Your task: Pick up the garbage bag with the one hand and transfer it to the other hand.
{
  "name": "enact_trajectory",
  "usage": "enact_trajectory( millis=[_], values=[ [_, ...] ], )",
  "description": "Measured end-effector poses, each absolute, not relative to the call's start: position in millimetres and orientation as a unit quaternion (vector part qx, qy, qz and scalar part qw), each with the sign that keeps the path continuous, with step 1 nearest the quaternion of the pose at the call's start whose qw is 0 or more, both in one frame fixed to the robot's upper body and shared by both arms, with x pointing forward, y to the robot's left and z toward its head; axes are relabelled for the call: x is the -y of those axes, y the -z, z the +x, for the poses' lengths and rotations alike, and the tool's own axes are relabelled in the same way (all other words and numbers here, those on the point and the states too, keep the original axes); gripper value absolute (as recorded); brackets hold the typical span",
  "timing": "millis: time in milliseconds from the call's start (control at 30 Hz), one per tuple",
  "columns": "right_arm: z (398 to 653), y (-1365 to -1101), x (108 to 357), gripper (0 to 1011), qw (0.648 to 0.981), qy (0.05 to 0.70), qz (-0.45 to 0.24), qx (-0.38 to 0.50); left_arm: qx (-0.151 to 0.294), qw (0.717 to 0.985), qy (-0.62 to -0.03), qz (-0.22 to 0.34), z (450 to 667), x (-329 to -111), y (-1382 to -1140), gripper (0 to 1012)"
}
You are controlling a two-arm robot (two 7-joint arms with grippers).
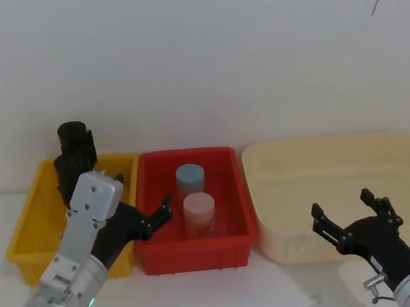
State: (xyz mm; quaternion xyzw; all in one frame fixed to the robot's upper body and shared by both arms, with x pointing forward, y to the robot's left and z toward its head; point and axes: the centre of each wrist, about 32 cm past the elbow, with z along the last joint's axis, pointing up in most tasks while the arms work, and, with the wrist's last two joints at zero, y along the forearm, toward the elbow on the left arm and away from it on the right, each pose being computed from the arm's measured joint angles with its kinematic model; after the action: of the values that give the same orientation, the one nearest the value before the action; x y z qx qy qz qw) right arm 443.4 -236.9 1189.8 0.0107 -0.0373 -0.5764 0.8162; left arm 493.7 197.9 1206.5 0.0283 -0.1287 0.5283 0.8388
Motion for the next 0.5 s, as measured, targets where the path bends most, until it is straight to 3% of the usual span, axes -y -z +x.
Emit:
enact_trajectory(
  millis=[267, 500],
  values=[
    [445.8, -1206.7, 230.5, 1001, 0.818, 0.572, 0.014, 0.048, 0.140, 0.850, -0.508, 0.027, 500.4, -199.6, -1226.2, 1000],
    [452.5, -1236.6, 211.1, 1001, 0.826, 0.560, 0.037, 0.053, 0.148, 0.855, -0.496, 0.024, 502.1, -220.6, -1265.6, 1000]
  ],
)
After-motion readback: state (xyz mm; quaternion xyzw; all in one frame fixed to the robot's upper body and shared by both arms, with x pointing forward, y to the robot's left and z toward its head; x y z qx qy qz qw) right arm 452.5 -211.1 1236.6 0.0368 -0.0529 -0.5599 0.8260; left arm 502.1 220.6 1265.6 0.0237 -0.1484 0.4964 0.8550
